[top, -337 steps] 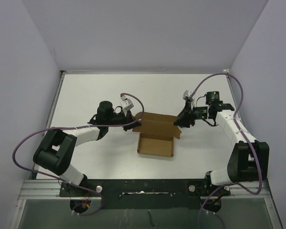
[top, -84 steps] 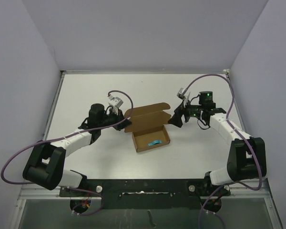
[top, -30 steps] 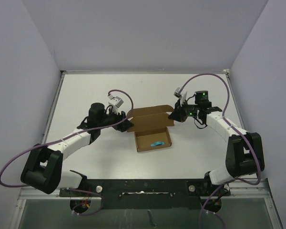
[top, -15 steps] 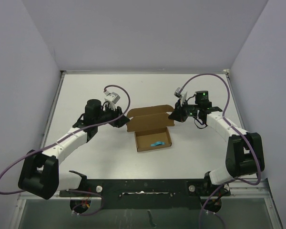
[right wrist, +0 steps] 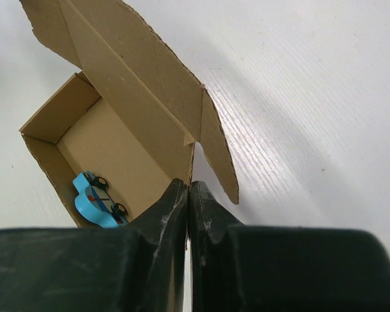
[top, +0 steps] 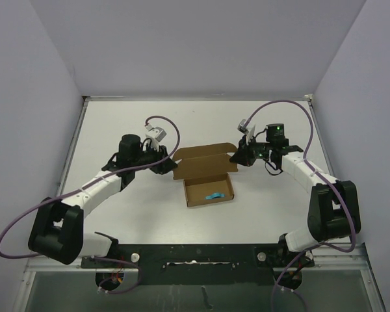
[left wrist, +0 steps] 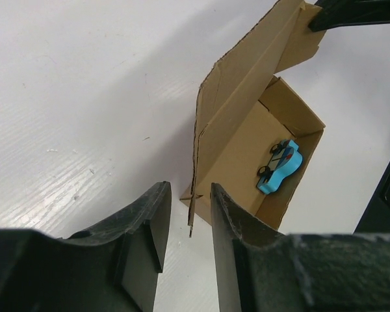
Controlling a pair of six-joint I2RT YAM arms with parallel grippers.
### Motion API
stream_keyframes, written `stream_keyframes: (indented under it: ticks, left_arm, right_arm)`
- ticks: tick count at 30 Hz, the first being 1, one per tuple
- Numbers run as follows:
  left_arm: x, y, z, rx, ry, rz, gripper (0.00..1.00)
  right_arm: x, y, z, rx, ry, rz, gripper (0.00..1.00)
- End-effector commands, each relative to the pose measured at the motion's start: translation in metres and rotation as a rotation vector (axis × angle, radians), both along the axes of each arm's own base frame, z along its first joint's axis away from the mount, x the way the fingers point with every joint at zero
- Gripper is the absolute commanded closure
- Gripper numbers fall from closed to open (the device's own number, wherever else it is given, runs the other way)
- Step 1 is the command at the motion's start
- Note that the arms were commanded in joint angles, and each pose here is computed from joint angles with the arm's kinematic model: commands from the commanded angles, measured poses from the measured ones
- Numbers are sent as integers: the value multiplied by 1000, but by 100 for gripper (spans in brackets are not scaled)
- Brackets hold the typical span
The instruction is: Fold the paper box
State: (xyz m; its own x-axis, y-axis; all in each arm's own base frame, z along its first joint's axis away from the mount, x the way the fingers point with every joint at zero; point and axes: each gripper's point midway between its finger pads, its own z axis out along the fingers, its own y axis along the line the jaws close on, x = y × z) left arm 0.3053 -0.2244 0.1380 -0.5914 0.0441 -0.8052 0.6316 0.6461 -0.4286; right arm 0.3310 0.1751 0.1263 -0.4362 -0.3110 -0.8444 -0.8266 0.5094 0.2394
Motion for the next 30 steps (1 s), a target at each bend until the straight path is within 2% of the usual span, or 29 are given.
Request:
stream_keyframes:
  ticks: [1, 11, 15, 19, 25, 30]
  left_arm:
    - [8, -8, 18, -35, -32, -32, 72]
    - [5, -11, 13, -39, -7, -50, 83]
    - [5, -13, 13, -40, -6, -49, 100]
    - [11, -15, 23, -48, -33, 9, 100]
    - [31, -17, 44, 1, -131, 162, 100]
    - [53, -30, 54, 43, -196, 261, 100]
  right_arm:
    - [7, 3, 24, 25, -76, 13, 100]
    - [7, 3, 24, 25, -74, 11, 100]
    - [7, 3, 25, 25, -74, 10, 100]
    - [9, 6, 29, 14, -88, 1, 100]
    - [22, 9, 39, -75, -185, -77, 100]
    - [42, 10, 49, -144, -254, -222, 100]
